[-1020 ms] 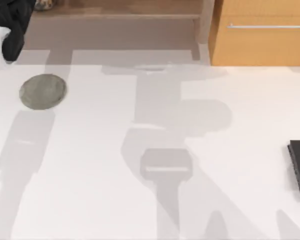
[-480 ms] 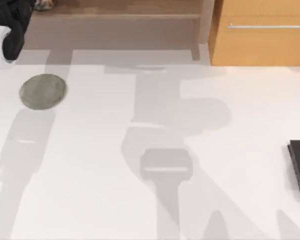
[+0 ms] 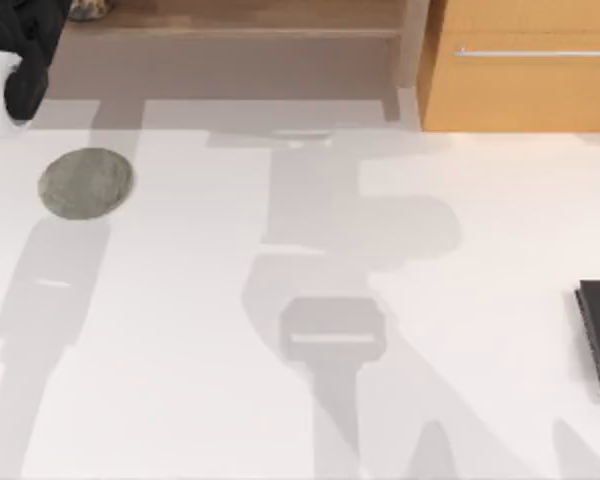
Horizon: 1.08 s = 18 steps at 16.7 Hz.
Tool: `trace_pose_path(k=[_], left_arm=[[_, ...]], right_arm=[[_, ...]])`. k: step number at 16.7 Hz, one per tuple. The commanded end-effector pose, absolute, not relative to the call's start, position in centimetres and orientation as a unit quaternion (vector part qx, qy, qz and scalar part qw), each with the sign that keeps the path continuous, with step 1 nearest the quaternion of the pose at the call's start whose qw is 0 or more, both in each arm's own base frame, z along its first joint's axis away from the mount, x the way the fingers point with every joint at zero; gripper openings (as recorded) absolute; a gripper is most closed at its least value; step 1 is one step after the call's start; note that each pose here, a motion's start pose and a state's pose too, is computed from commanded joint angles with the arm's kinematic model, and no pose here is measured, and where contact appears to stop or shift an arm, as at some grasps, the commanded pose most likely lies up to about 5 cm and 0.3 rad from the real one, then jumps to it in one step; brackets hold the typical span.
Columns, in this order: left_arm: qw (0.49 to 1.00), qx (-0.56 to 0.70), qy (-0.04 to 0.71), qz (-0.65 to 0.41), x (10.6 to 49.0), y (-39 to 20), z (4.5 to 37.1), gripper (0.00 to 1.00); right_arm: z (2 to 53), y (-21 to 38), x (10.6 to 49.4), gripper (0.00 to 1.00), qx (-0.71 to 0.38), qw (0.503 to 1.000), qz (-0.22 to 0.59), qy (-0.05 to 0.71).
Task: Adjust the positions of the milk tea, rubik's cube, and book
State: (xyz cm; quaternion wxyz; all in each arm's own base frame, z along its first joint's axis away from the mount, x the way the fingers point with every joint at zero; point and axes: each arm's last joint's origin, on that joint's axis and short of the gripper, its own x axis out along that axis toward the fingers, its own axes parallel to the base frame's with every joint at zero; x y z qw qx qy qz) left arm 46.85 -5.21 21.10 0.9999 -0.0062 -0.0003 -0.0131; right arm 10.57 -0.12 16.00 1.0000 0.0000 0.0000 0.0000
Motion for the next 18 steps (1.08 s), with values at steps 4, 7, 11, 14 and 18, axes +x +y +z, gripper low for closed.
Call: trace_pose_path(k=[4, 7, 11, 14, 18], left_arm=[[1.0, -0.006, 0.0, -0.013, 46.9, -5.2, 21.1, 0.0], [1.0, -0.006, 0.0, -0.013, 46.9, -5.2, 21.1, 0.0], [1.0, -0.006, -0.002, -0.015, 46.7, -5.4, 21.2, 0.0], [1.0, -0.006, -0.003, -0.012, 45.3, -5.2, 21.7, 0.0], [1.0, -0.005, -0.001, -0.012, 41.6, -5.2, 22.1, 0.0]], right_arm=[[16.0, -0.1, 10.6, 1.0, 0.0, 1.0, 0.0, 0.0], [16.0, -0.1, 10.6, 1.0, 0.0, 1.0, 0.0, 0.0], [16.0, -0.1, 10.6, 1.0, 0.0, 1.0, 0.0, 0.0], [16.0, -0.1, 10.6, 1.0, 0.0, 1.0, 0.0, 0.0], [16.0, -0.1, 10.6, 1.0, 0.0, 1.0, 0.0, 0.0]])
